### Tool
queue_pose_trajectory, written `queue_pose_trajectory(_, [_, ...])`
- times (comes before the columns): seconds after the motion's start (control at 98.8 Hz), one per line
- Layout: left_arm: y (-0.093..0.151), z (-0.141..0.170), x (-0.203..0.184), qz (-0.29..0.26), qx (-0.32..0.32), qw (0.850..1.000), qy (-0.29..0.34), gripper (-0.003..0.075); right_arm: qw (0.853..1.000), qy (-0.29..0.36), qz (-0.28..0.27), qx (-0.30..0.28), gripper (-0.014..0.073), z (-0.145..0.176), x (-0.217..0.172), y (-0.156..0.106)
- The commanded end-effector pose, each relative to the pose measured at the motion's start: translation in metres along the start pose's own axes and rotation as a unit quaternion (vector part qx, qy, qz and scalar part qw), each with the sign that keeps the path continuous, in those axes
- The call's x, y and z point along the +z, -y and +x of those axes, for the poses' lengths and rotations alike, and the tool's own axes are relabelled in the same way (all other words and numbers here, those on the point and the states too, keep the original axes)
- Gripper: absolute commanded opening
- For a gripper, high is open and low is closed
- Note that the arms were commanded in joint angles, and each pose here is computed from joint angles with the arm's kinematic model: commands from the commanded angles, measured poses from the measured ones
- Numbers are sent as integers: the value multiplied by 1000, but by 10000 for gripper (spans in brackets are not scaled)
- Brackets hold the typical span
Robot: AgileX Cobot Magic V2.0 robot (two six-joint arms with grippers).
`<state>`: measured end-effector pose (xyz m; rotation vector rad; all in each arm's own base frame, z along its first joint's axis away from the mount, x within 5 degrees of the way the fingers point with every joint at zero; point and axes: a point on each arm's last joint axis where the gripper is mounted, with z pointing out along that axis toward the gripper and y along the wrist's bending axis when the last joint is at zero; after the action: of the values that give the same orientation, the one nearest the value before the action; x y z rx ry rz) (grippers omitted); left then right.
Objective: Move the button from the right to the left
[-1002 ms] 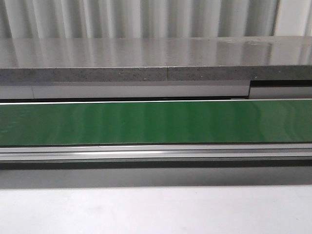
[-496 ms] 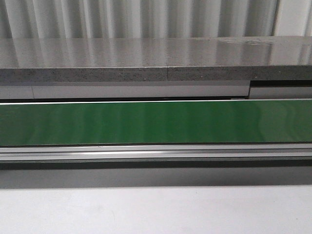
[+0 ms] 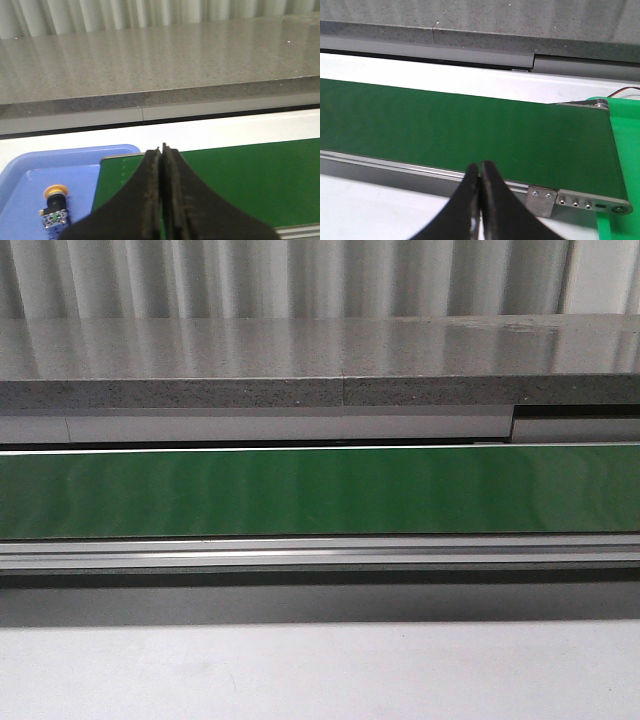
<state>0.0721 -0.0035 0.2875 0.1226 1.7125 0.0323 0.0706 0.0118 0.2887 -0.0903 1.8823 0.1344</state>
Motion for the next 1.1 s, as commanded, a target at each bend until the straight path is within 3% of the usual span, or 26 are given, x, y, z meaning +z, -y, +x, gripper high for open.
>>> queue_pose_trajectory(0.0, [-1,-3,-2,-9,2,997,72,-20,999,47,3,3,-65,-14,-3,0])
queue_pose_trajectory(0.476, [8,85,-6,-3,-21,994,112,-20,999,47,3,3,-65,-14,-3,0])
queue_pose_trajectory(0.547, [8,88,-5,-4,-22,997,77,-20,999,46,2,3,-65,-13,-3,0])
queue_pose_trajectory(1.093, [8,89,-5,-4,-22,996,81,-20,999,39,2,3,-65,-11,-2,0])
